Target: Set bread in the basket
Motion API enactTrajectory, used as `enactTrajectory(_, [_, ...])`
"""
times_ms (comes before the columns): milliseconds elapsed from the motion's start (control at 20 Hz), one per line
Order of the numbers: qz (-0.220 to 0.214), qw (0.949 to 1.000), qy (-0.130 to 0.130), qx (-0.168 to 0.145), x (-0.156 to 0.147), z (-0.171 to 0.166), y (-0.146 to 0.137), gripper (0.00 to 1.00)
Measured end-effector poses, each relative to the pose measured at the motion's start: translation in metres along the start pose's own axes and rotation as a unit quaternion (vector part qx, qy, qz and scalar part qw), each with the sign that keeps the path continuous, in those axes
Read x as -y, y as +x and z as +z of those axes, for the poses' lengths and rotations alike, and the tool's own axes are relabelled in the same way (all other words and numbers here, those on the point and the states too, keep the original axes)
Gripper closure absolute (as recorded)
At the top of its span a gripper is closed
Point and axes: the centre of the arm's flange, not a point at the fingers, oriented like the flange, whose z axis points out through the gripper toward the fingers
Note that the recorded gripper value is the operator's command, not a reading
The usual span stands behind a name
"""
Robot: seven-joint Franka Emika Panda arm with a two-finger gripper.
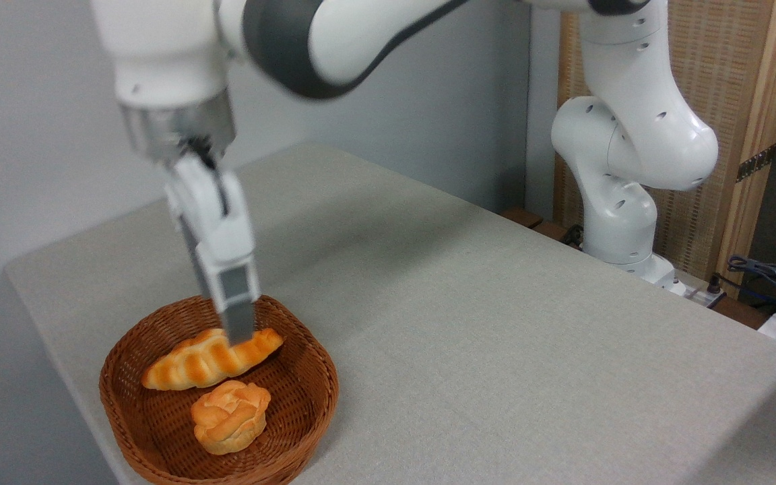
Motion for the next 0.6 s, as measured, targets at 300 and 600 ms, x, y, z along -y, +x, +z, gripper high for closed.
enactTrajectory(300, [-0.037, 0.9993, 0.003, 0.007, -0.034, -0.030, -0.040, 0.00])
enactTrajectory(600, [-0.081, 0.9964, 0.000, 0.024, -0.056, -0.026, -0.063, 0.00])
